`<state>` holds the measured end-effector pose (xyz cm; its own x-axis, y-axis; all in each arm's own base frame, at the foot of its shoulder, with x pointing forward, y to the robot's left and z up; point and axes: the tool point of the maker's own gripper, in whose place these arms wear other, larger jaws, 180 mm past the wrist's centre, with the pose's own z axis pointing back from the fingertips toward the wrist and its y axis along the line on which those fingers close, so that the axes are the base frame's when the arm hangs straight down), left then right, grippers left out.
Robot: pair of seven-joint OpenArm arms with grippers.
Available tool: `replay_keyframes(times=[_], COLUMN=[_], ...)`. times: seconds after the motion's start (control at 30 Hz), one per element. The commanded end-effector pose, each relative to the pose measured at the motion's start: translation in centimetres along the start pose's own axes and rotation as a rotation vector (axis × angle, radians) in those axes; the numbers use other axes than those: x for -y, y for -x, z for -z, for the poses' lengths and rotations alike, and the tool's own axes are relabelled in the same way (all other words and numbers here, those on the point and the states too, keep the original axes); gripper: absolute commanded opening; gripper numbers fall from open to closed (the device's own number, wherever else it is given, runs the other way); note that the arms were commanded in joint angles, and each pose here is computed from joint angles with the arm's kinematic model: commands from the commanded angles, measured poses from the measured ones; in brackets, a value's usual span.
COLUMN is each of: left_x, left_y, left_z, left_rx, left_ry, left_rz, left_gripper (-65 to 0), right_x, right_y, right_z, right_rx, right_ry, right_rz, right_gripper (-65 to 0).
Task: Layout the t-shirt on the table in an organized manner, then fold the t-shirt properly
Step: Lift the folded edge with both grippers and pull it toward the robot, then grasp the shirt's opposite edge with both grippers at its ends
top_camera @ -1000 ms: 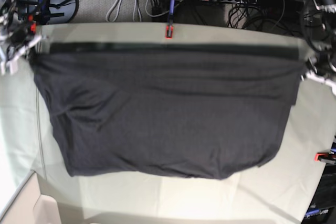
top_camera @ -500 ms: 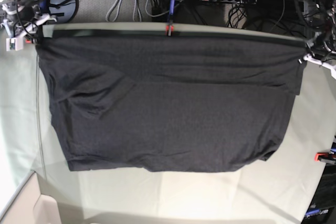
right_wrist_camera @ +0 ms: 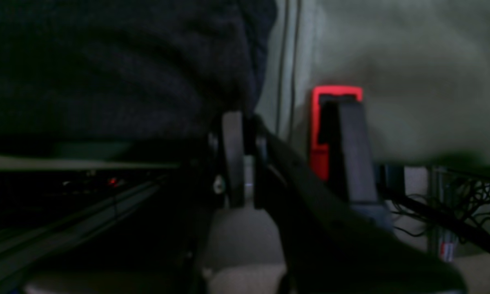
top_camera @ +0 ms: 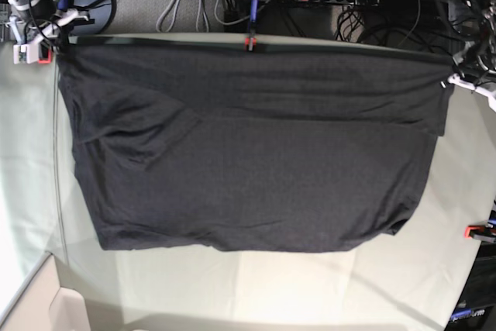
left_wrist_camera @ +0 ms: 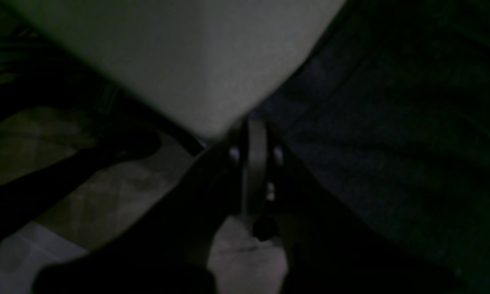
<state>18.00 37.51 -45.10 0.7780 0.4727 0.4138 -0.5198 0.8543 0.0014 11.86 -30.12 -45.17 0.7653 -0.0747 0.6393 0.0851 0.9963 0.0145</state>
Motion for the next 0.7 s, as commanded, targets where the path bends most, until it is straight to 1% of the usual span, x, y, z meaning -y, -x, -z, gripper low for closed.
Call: replay_keyframes(times=[0.0,0.13,0.17,0.23,0.3,0.33,0.37,0.43,0.5,0.57,0.6,0.67], left_x=[-0.8,-0.8,-0.8,-0.9,-1.2,-1.2,-1.1,-0.8,-0.2,0.5,0.6,0.3], left_y=[-1.3,-1.2,-1.1,-0.9,-0.3,-0.2,-0.3,-0.7,-1.4,-2.4,-3.2,-5.1], left_z=[-0.5,-0.5,-0.5,-0.5,-0.6,-0.7,-1.0,-1.8,-3.1,-4.5,-5.3,-7.0], left_rx=[0.028,0.025,0.023,0.019,0.011,0.01,0.018,0.048,0.091,0.14,0.167,0.238], left_ry=[-0.026,-0.026,-0.025,-0.027,-0.032,-0.03,-0.029,-0.024,-0.015,-0.005,-0.003,-0.01], left_rz=[0.012,0.012,0.011,0.012,0.021,0.023,0.032,0.059,0.093,0.125,0.13,0.117], left_gripper=[-64.8,-64.6,-64.5,-64.5,-64.2,-62.7,-60.3,-51.7,-42.2,-34.9,-31.9,-28.1], right_x=[0.4,0.4,0.4,0.3,0.0,0.0,0.0,0.3,0.6,0.6,0.6,1.0], right_y=[-0.6,-0.5,-0.2,0.3,0.5,0.7,0.8,0.6,0.5,0.4,0.2,-0.2], right_z=[-0.4,-0.5,-0.6,-0.8,-0.8,-1.0,-1.1,-1.1,-1.2,-1.2,-1.2,-1.5], right_rx=[0.02,0.018,0.01,-0.001,-0.011,-0.016,-0.016,-0.013,-0.013,-0.008,0.0,0.026], right_ry=[0.003,0.002,0.003,0.0,-0.011,-0.012,-0.011,-0.007,-0.004,-0.004,-0.007,-0.002], right_rz=[-0.016,-0.015,-0.015,-0.019,-0.028,-0.03,-0.03,-0.033,-0.041,-0.037,-0.03,0.004], right_gripper=[-65.0,-65.0,-64.0,-59.2,-52.9,-49.9,-47.6,-44.2,-42.7,-42.3,-42.2,-42.2])
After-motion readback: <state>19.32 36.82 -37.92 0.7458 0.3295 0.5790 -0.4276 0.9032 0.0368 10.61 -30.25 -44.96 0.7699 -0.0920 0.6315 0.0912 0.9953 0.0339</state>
